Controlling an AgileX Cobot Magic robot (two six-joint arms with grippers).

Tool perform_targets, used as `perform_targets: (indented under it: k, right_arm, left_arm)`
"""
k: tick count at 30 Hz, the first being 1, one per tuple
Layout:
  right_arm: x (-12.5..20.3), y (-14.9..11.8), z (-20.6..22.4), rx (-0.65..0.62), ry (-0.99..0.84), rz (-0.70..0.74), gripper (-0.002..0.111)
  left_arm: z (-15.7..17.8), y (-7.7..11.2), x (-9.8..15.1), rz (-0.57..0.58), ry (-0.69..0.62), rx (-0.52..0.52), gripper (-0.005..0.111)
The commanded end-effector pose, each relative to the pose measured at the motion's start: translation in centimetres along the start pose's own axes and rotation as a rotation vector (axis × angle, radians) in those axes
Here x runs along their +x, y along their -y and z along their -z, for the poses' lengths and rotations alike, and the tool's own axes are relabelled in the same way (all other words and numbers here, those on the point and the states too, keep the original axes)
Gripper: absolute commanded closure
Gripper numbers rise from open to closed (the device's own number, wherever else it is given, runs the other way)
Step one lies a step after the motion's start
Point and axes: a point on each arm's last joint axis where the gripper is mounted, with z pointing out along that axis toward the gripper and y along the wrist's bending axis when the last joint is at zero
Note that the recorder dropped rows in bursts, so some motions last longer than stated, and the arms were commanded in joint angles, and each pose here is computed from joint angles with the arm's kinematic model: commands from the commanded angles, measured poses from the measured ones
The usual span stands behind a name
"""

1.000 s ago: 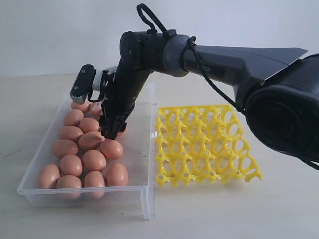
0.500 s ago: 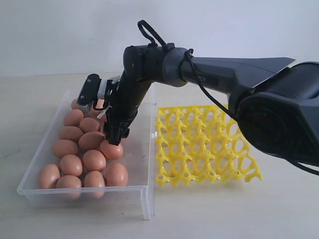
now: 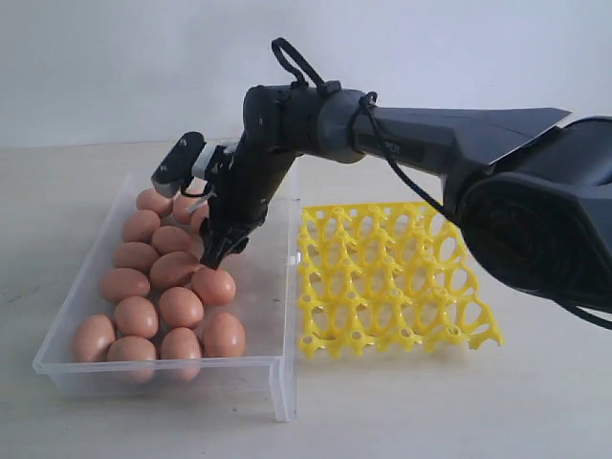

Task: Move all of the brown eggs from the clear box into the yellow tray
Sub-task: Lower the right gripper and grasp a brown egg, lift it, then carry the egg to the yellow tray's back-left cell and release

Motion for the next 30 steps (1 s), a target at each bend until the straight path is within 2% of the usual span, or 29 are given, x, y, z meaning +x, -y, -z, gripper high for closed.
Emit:
perform_targets:
  k: [1, 7, 12, 19, 26, 30]
  right_arm:
    - [-1.9, 1.2, 6.0, 0.143, 0.168, -0.069, 0.108]
    - [0.5, 0.6, 11.4, 0.366, 0.353, -0.15, 0.108]
    - [5.3, -0.6, 13.4, 0.465, 0.502, -0.356, 0.108]
    - [10.4, -0.4, 11.5, 0.447, 0.685, -0.741, 0.108]
    - [13.1, -0.4, 7.3, 0.342, 0.765, -0.833, 0.108]
    - [14.6, 0.0, 5.2, 0.34, 0.734, -0.867, 0.108]
  left_arm:
    - [0.1, 0.0, -0.2, 0.005, 0.018, -0.002, 0.107]
    - [0.1, 0.0, -0.2, 0.005, 0.018, -0.002, 0.107]
    - [0.1, 0.0, -0.2, 0.005, 0.018, -0.002, 0.107]
    - [0.1, 0.0, -0.2, 0.005, 0.018, -0.002, 0.107]
    - [0.1, 0.0, -0.2, 0.005, 0.018, -0.002, 0.107]
    - [0.1, 0.0, -0.2, 0.005, 0.018, -0.002, 0.107]
